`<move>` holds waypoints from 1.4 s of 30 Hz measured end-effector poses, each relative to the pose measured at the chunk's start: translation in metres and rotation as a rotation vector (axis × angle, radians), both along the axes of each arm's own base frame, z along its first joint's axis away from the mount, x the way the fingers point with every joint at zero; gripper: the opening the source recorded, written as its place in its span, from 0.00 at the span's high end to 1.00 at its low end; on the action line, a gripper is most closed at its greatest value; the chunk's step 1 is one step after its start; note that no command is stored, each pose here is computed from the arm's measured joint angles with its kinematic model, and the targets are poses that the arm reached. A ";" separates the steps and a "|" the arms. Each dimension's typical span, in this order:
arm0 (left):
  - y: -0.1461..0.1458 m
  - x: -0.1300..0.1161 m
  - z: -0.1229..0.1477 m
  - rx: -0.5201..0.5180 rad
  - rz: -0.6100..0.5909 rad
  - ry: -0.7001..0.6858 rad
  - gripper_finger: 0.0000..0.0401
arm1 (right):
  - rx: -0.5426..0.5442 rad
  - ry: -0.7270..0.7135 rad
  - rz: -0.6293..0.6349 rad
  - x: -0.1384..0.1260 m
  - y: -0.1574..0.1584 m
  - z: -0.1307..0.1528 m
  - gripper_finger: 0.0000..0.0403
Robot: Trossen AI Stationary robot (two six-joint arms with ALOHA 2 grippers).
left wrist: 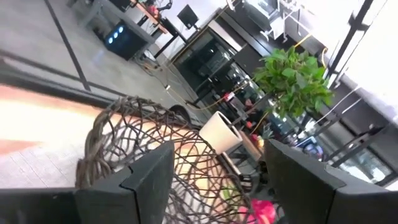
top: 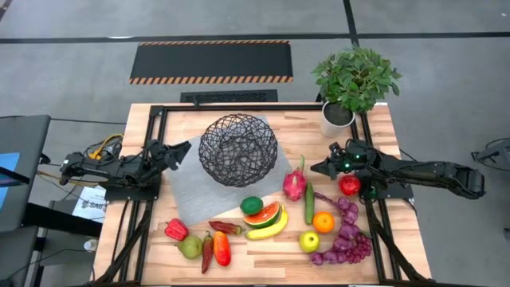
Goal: Build produce basket
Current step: Put the dragon fruit into the wired basket
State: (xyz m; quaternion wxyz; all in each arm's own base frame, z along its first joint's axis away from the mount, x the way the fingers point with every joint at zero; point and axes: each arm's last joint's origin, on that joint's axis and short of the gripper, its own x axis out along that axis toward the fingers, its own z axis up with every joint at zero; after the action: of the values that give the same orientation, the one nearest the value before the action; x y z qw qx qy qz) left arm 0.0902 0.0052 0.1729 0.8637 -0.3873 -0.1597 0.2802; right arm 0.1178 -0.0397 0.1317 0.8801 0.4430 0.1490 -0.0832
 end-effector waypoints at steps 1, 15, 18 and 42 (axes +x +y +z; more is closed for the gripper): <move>0.000 0.000 0.000 -0.014 -0.001 -0.010 0.41 | 0.012 0.000 -0.006 0.000 0.000 0.000 0.74; 0.000 -0.002 0.015 -0.058 -0.023 -0.129 0.41 | -0.242 -0.288 -0.105 0.022 -0.014 0.129 0.56; 0.000 -0.003 0.018 -0.041 -0.019 -0.144 0.41 | -0.308 -0.212 -0.070 0.032 -0.014 0.170 0.41; 0.000 -0.002 0.013 -0.029 -0.017 -0.095 0.41 | 0.123 0.836 -0.294 0.118 -0.001 0.109 0.21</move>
State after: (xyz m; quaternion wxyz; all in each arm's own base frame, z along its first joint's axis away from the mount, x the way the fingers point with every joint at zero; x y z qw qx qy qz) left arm 0.0879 0.0053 0.1863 0.8519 -0.4138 -0.1931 0.2564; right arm 0.2356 -0.0407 0.2404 0.6951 0.4392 0.4323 -0.3703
